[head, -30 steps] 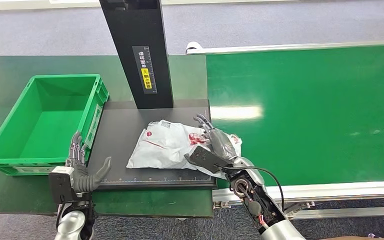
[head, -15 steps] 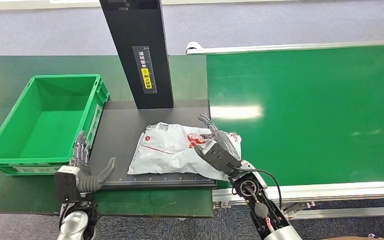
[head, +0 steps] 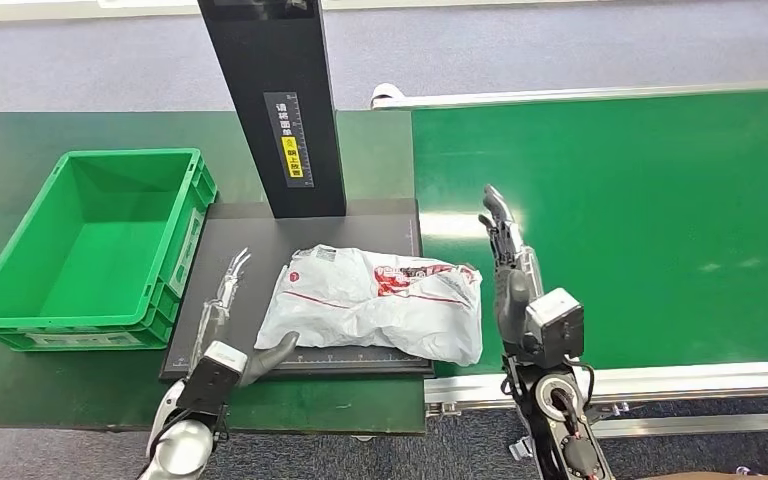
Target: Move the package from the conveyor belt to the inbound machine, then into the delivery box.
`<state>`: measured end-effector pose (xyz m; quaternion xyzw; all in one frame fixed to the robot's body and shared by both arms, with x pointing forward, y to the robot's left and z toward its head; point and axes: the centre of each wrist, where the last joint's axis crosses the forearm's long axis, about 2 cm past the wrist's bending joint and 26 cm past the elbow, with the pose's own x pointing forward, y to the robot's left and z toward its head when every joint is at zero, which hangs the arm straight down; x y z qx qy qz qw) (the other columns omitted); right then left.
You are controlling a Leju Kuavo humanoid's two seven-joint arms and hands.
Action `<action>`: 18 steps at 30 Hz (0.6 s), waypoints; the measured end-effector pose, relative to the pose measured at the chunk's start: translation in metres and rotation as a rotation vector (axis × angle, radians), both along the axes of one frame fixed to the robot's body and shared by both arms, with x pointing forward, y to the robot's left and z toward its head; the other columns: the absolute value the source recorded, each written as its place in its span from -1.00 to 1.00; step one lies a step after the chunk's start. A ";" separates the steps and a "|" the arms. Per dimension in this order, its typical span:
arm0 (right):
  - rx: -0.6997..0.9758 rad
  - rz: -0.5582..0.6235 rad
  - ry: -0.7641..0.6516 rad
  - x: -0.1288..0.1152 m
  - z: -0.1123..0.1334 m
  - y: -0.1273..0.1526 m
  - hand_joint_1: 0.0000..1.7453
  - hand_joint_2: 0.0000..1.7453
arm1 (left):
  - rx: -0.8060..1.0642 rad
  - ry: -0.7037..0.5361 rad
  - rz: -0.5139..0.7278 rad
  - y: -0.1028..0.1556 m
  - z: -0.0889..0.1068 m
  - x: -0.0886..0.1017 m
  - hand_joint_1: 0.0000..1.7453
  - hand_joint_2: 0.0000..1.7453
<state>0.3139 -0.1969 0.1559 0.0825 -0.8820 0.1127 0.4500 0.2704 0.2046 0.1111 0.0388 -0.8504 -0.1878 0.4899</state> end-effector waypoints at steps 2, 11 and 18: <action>0.019 -0.024 -0.015 -0.003 0.002 -0.007 -1.00 -1.00 | 0.060 -0.015 -0.023 -0.004 0.002 0.001 -1.00 1.00; 0.120 -0.071 -0.033 -0.022 0.004 -0.031 -1.00 1.00 | 0.323 -0.034 -0.121 -0.026 -0.012 0.018 -1.00 1.00; 0.166 -0.033 -0.038 -0.031 0.007 -0.029 -1.00 1.00 | 0.449 0.003 -0.165 -0.034 -0.038 0.040 -1.00 1.00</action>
